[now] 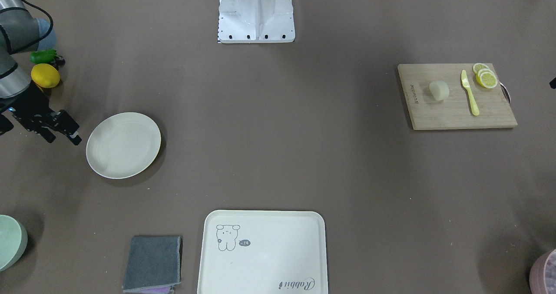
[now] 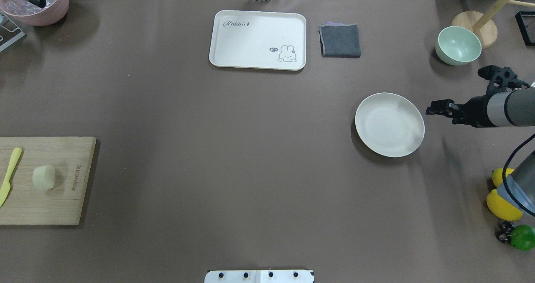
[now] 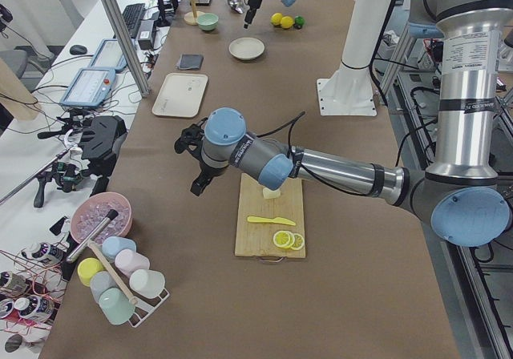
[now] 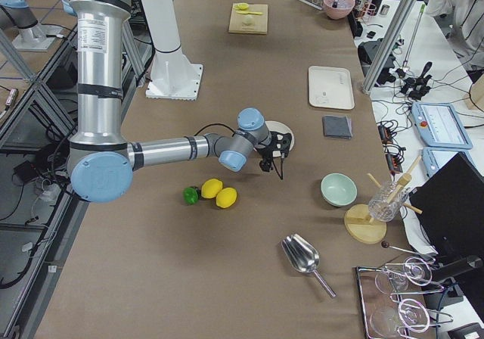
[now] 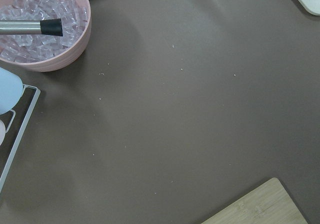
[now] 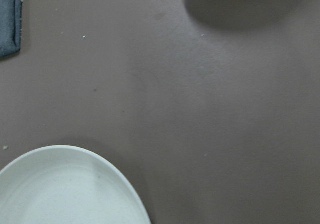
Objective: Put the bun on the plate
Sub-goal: 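Reach the right gripper to the rim of the white plate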
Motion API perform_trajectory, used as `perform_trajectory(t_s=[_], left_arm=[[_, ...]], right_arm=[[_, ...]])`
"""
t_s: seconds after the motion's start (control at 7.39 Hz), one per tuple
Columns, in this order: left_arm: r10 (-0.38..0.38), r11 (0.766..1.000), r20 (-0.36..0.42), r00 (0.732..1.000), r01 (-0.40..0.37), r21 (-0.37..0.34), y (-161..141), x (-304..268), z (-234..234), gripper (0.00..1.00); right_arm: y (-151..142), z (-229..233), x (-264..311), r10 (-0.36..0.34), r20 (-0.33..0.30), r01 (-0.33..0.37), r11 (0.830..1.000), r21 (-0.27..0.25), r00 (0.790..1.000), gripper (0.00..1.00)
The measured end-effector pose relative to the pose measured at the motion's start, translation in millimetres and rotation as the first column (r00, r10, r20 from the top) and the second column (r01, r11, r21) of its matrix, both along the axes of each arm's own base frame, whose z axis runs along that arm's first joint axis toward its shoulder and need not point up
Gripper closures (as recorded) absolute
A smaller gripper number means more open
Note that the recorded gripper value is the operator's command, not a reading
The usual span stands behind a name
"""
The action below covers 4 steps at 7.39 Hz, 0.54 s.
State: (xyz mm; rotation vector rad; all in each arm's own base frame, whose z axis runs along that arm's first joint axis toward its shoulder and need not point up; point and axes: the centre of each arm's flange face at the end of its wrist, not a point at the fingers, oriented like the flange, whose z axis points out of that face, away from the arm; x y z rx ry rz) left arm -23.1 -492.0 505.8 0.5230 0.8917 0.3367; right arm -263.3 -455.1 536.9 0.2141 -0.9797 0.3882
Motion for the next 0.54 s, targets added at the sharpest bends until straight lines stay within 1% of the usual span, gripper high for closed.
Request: perform_trajectory(t_s=[0.14,0.27,0.41,0.54], left_arm=[[0.0,1.0,0.0,1.0,0.0,0.0,0,0,0,0.02],[0.0,1.0,0.0,1.0,0.0,0.0,0,0,0,0.02],[-0.001,1.0,0.001,1.0,0.001,0.001,0,0,0,0.02],[-0.001,1.0,0.001,1.0,0.001,0.002,-1,0,-1,0.02]], right_arm=[[2,-4,-17,0.004,0.005,-0.004,1.0,0.003,1.0,0.22],[9,-3,-31,-0.001,-0.003,0.001,1.0,0.008,1.0,0.46],[18,-1,-41,-0.01,-0.013,0.01,1.0,0.012,1.0,0.8],[24,2,-44,-0.018,-0.02,0.018,1.0,0.012,1.0,1.0]])
